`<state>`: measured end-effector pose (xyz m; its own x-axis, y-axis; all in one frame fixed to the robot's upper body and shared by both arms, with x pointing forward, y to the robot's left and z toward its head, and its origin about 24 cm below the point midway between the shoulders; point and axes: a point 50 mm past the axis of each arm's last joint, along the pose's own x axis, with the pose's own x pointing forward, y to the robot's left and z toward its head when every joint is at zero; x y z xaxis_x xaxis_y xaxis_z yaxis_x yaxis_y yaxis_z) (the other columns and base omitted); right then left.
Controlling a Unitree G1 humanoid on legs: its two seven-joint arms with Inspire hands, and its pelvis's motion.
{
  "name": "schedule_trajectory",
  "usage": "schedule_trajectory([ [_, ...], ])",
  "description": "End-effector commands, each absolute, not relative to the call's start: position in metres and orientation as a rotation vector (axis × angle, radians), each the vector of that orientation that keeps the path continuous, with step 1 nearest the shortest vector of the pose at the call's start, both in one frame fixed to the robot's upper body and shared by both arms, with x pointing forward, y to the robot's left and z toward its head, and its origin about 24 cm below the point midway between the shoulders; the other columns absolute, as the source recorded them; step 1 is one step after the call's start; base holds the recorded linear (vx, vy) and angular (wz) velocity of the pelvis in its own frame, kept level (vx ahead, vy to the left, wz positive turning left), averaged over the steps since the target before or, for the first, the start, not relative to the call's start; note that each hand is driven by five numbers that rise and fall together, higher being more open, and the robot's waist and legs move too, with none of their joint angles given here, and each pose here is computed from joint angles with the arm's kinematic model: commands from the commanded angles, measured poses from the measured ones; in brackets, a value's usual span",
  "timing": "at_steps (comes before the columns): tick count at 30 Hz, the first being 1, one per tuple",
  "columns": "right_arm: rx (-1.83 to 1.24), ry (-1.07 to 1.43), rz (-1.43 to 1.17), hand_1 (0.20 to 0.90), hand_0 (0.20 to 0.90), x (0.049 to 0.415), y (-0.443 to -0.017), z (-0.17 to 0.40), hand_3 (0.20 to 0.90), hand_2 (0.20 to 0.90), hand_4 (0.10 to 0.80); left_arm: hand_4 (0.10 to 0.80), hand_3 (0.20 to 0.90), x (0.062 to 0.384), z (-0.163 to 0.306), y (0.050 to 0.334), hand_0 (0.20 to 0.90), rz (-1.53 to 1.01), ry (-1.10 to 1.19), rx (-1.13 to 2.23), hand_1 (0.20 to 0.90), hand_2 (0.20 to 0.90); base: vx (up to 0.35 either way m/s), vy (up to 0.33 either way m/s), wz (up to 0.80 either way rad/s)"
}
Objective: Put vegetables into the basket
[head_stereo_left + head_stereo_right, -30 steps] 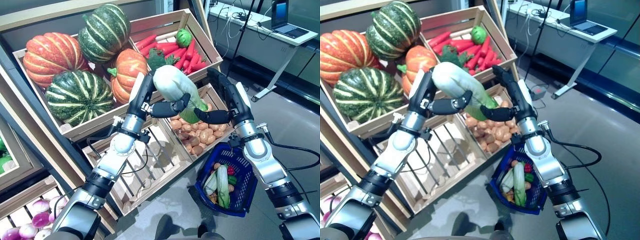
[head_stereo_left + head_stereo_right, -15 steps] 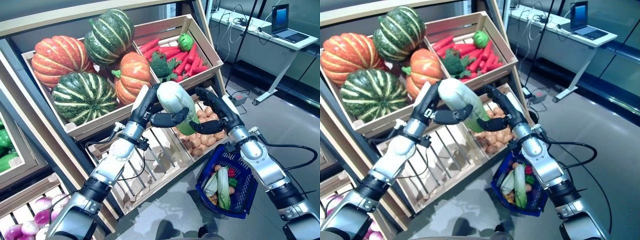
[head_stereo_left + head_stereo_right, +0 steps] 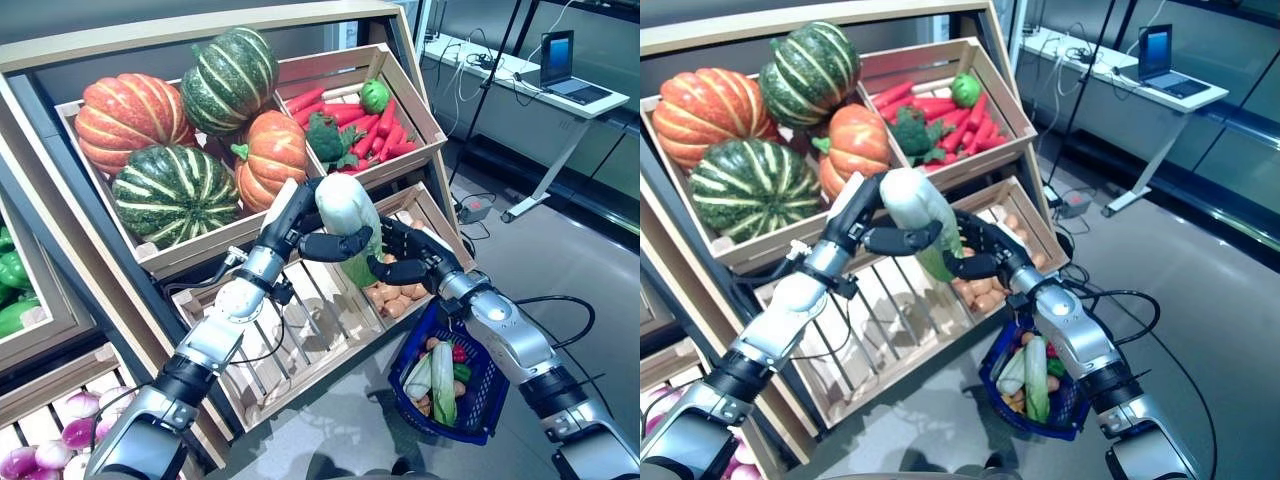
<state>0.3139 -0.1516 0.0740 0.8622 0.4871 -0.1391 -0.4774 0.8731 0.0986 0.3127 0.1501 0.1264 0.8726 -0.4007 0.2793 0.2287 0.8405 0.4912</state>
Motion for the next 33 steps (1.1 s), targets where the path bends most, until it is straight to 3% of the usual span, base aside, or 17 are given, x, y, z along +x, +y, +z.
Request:
schedule_trajectory([
  [1,0.31,0.082,0.886,0.9,0.9,0.317,-0.091,0.102,0.9,0.9,0.8,0.4,0.3,0.308,0.193,0.106,0.3,-0.463,-0.742,0.299,0.3,0.3,0.006,-0.015,0.05],
  [5,0.38,0.079,0.97,0.9,0.9,0.318,-0.088,0.106,0.9,0.9,0.8,0.4,0.3,0.309,0.193,0.104,0.3,-0.495,-0.733,0.293,0.3,0.3,-0.002,-0.016,0.07],
  [18,0.427,-0.25,1.374,0.9,0.9,0.323,-0.095,0.174,0.9,0.9,0.8,0.4,0.3,0.313,0.178,0.101,0.3,-0.605,-0.657,0.338,0.3,0.3,-0.003,-0.003,0.04],
  [24,0.406,-0.253,1.185,0.9,0.9,0.338,-0.108,0.174,0.9,0.9,0.8,0.4,0.3,0.315,0.178,0.098,0.3,-0.605,-0.654,0.303,0.3,0.3,-0.003,0.0,0.01],
  [28,0.287,-0.209,0.856,0.9,0.9,0.351,-0.12,0.161,0.9,0.9,0.8,0.4,0.3,0.317,0.179,0.098,0.3,-0.561,-0.635,0.18,0.3,0.3,0.0,0.0,0.0],
  [33,0.251,-0.161,0.762,0.9,0.9,0.35,-0.113,0.147,0.9,0.9,0.8,0.4,0.3,0.313,0.176,0.091,0.3,-0.544,-0.644,0.13,0.3,0.3,0.0,0.0,0.0],
])
